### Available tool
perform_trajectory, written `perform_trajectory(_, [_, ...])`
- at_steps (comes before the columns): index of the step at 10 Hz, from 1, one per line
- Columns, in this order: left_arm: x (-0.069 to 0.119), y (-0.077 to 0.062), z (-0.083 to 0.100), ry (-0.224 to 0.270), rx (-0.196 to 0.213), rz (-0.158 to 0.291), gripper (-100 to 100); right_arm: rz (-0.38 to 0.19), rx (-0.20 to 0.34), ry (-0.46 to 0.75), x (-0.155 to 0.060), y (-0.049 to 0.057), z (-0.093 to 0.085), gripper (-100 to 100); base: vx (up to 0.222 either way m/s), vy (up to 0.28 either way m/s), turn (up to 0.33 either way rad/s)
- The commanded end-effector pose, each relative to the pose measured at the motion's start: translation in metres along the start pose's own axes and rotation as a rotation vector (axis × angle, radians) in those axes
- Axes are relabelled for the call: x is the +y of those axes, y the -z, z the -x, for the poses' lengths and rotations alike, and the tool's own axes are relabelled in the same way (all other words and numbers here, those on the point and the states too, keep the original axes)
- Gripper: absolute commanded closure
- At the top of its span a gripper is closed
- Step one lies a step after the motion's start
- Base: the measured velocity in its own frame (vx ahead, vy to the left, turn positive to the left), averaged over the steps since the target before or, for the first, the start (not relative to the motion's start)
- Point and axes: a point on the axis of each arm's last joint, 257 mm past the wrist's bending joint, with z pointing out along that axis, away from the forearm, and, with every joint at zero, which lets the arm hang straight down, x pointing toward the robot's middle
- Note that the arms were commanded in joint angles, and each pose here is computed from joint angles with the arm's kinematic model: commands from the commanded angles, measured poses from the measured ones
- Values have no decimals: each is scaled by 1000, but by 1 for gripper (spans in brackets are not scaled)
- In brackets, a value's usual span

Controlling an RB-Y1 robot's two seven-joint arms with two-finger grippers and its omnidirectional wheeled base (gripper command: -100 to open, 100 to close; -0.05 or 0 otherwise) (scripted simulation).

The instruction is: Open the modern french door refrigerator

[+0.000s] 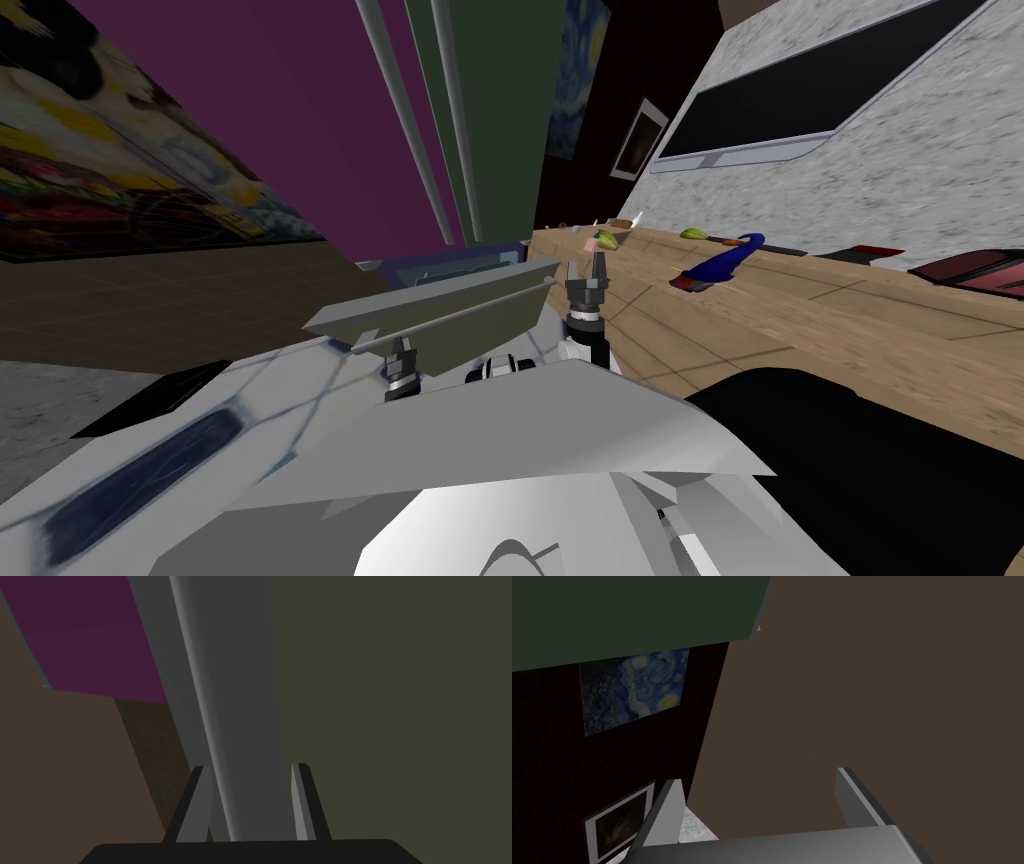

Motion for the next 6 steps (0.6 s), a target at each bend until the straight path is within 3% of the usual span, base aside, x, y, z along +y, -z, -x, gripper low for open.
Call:
perform_trajectory(1, [0, -20, 4, 2, 4, 0, -100, 0, 0, 0, 0, 0, 0, 0, -54, -32, 6])
perform_trajectory(6, [-3, -70, 12, 8, 14, 0, -100, 0, 0, 0, 0, 0, 0, 0, -48, -36, 19])
